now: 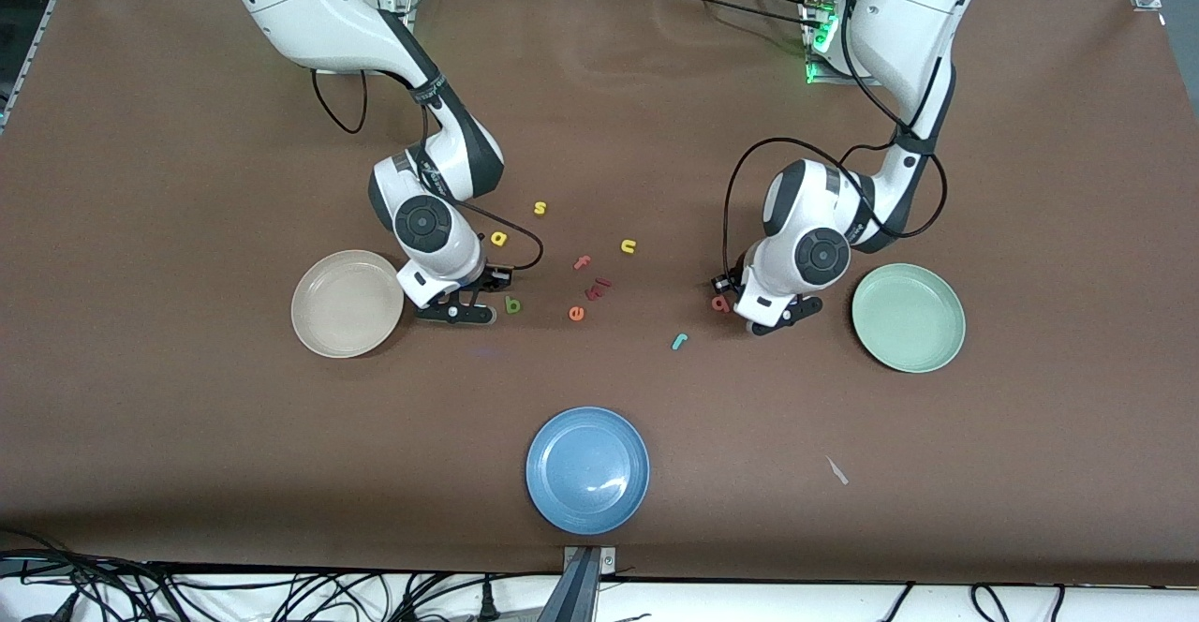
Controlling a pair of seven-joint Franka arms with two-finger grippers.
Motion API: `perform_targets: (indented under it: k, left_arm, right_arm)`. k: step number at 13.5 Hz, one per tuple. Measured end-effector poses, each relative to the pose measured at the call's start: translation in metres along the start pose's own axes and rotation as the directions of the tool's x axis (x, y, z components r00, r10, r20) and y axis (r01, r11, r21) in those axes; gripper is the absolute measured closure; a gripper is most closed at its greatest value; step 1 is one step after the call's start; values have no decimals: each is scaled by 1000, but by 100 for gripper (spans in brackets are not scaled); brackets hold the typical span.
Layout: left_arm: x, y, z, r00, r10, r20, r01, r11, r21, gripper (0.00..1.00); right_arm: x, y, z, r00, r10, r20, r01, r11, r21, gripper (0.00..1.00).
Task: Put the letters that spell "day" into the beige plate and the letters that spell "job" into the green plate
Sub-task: 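Release the blue o on the green plate and cyan y on the cream plate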
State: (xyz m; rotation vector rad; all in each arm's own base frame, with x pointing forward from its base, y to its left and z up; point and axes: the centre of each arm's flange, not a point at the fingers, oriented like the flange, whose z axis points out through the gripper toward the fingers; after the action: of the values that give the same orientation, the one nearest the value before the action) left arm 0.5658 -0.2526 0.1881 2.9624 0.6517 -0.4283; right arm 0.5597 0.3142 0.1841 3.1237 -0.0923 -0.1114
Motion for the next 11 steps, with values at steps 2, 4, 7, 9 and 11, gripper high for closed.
perform_targets:
  k: [2, 4, 7, 9, 11]
  left_arm:
    - [10, -17, -57, 999, 2, 34, -2, 1000, -16, 76]
    - [27, -59, -117, 999, 21, 50, -20, 1000, -15, 76]
    - [72, -152, -153, 998, 53, 19, -54, 995, 85, 76]
    - [101, -208, -141, 996, 72, 42, -77, 990, 118, 76]
    - [126, -248, -115, 994, 85, 71, -93, 989, 113, 76]
  right_arm:
    - [9, 9, -20, 999, -34, -3, 34, 999, -15, 75]
    - [26, 32, -51, 997, -74, 0, 74, 996, -42, 75]
    - [49, 83, -85, 990, -144, 10, 144, 986, -82, 75]
    - [63, 129, -84, 983, -184, 31, 186, 976, -112, 75]
    - [69, 177, -64, 980, -185, 77, 194, 973, -126, 75]
